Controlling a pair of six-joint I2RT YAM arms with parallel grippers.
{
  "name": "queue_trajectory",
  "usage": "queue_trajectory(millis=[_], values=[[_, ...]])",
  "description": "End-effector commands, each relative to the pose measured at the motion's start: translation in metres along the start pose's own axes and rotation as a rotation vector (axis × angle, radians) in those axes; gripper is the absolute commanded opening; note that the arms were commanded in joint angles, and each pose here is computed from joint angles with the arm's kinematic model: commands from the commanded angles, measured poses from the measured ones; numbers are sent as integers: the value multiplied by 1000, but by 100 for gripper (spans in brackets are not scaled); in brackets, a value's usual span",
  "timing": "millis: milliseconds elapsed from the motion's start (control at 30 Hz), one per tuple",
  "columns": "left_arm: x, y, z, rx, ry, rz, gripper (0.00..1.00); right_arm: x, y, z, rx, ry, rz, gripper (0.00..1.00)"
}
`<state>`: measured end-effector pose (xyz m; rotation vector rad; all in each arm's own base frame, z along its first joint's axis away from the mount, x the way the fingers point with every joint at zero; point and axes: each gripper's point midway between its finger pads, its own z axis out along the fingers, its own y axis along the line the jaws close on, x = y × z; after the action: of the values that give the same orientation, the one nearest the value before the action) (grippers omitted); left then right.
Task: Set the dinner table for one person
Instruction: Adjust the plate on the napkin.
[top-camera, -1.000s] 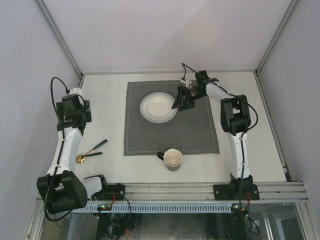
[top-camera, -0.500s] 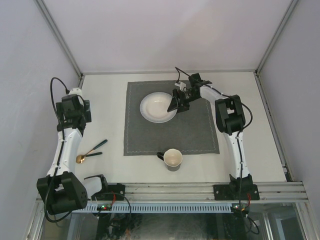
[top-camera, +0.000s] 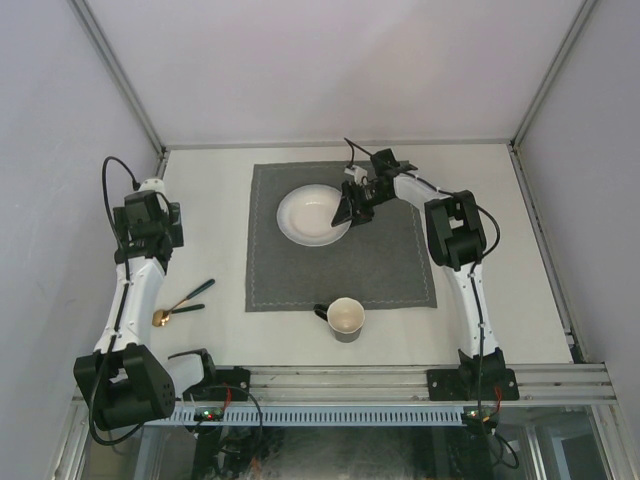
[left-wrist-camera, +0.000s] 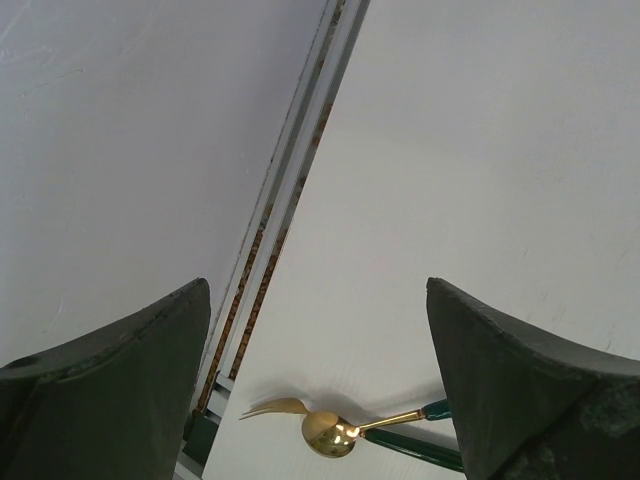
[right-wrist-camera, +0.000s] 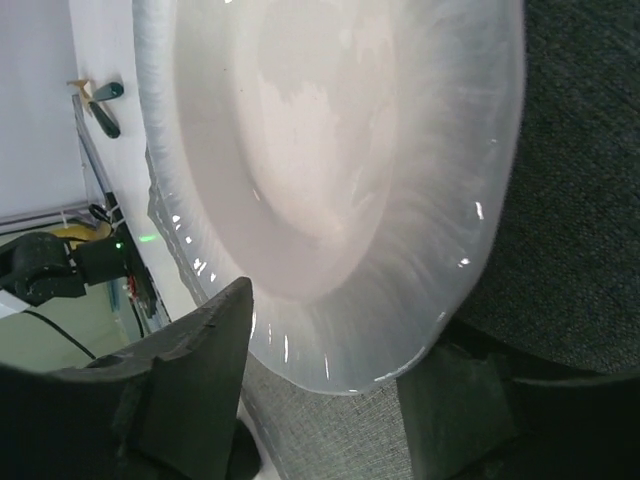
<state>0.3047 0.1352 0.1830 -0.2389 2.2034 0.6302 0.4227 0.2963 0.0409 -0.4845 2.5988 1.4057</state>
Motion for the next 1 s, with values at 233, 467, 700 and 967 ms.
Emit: queue_trajectory(millis=[233,467,700,967], values=[[0,3,-4,-5,-22,-2,92,-12,10,5,-19,-21,-38,0],[0,2,-3,1,-23,-3,92,-17,11,-8,-28,-43,-28,0],[0,2,-3,2,-24,-3,92,-18,12,-30,-23,-55,-23,0],[-1,1,-3,7,-22,0,92,-17,14,-65,-52,-87,26,0]])
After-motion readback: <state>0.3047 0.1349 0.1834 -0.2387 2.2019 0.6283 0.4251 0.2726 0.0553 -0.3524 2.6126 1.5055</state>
